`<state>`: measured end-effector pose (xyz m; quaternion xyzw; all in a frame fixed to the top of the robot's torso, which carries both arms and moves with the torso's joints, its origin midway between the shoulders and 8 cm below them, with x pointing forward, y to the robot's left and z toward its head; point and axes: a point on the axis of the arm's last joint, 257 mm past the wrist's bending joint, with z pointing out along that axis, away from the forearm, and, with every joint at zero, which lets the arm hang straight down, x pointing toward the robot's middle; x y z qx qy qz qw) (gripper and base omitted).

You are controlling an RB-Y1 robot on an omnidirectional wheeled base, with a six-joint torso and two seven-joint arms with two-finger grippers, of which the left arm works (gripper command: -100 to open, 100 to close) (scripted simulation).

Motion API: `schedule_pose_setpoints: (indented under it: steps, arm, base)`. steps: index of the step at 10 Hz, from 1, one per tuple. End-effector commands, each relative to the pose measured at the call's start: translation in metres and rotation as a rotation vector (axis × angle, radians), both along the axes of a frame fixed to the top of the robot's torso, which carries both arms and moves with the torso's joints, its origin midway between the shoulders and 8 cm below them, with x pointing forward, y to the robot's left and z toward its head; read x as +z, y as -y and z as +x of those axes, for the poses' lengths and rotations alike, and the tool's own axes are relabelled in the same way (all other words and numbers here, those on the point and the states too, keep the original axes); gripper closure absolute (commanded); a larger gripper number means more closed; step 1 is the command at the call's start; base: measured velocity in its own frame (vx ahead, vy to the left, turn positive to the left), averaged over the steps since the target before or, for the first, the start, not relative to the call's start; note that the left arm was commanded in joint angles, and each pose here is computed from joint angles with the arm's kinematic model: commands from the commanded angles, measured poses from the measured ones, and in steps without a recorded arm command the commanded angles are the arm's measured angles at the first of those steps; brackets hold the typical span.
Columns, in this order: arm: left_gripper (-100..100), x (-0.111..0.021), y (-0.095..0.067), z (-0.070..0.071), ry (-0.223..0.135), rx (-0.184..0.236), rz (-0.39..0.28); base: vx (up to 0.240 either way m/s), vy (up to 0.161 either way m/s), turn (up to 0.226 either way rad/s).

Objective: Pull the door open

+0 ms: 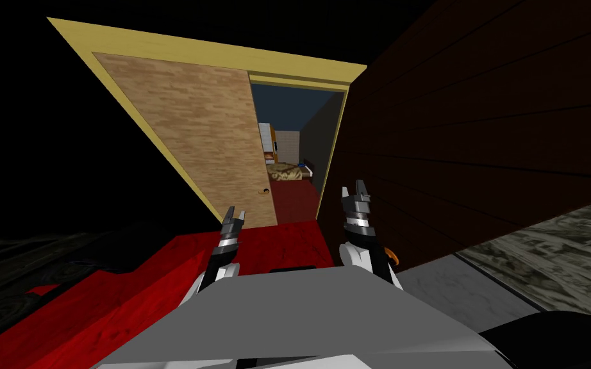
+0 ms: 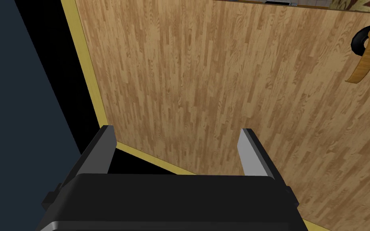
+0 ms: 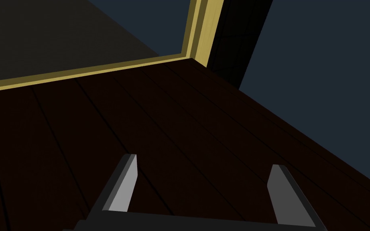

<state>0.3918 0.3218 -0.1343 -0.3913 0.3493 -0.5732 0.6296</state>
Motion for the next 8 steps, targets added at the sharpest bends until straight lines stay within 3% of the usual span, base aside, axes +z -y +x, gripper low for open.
schedule_pose_setpoints:
  steps: [1,8]
  arm:
    - [-100,-0.013,-0.004,0.002,-0.022,0.002,-0.002]
    - [-100,-0.071,-0.021,0.005,-0.120,0.017,-0.011]
  base:
    - [0.096,0.012,-0.053]
    - [0.099,0.015,-0.047]
